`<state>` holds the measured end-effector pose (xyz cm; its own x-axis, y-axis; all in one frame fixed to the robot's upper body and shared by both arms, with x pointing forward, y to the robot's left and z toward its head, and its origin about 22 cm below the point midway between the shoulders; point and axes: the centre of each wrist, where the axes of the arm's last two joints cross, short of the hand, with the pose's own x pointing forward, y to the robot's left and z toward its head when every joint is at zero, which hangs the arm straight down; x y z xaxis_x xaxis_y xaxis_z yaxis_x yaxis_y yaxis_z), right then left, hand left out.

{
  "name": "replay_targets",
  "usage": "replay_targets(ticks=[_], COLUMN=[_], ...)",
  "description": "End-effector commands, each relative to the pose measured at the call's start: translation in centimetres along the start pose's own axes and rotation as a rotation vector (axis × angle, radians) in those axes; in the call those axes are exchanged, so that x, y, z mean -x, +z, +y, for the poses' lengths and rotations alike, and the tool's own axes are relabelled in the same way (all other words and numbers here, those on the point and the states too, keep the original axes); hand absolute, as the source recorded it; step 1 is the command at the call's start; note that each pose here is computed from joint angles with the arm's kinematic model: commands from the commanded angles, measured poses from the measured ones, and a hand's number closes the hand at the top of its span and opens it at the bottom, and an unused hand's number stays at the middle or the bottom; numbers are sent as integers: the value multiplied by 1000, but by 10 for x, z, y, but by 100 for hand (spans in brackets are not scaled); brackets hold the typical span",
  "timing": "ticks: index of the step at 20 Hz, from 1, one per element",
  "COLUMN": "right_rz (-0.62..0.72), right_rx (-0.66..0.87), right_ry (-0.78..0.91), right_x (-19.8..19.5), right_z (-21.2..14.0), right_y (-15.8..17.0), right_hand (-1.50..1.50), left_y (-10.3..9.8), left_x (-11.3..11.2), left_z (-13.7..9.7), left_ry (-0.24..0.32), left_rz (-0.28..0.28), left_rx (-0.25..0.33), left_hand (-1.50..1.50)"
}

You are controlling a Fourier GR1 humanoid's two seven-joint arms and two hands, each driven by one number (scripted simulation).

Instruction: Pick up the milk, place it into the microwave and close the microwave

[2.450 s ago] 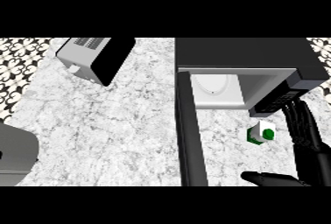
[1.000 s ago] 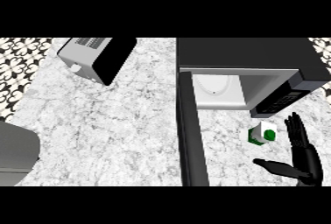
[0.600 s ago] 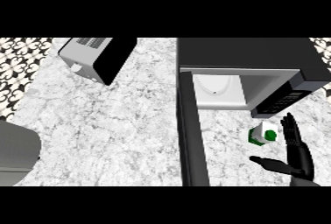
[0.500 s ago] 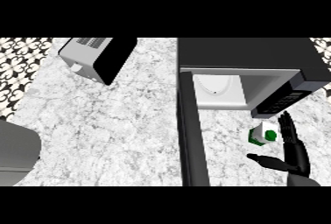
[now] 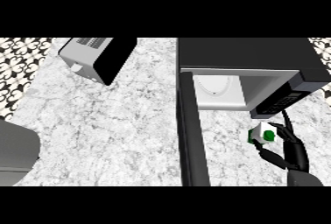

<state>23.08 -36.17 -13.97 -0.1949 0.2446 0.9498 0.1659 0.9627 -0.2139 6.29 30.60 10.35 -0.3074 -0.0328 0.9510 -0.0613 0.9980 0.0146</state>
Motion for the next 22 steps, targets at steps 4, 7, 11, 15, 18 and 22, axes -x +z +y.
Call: replay_targets(ticks=[4,7,11,15,18,22], right_rz=[-135,-134,-156,-166,-165,-191], right_rx=[-31,-33,-66,-158,-197,-273], right_ry=[35,-34,-50,-77,-173,-227], right_x=[-3,-7,-6,-2,-5,-23], right_z=[29,31,18,21,37,61], right_y=[-20,-30,-27,-10,-16,-43], right_hand=[150,150,150,150,150,150], left_y=[-4,6,4,1,4,5], left_x=[-10,-6,-14,-20,-6,-8], left_z=[-3,0,-1,3,11,5], left_ry=[32,45,34,26,26,31], left_rz=[-79,-65,-69,-66,-70,-61], left_rx=[6,11,19,18,1,0], left_hand=[-150,-150,-150,-150,-150,-150])
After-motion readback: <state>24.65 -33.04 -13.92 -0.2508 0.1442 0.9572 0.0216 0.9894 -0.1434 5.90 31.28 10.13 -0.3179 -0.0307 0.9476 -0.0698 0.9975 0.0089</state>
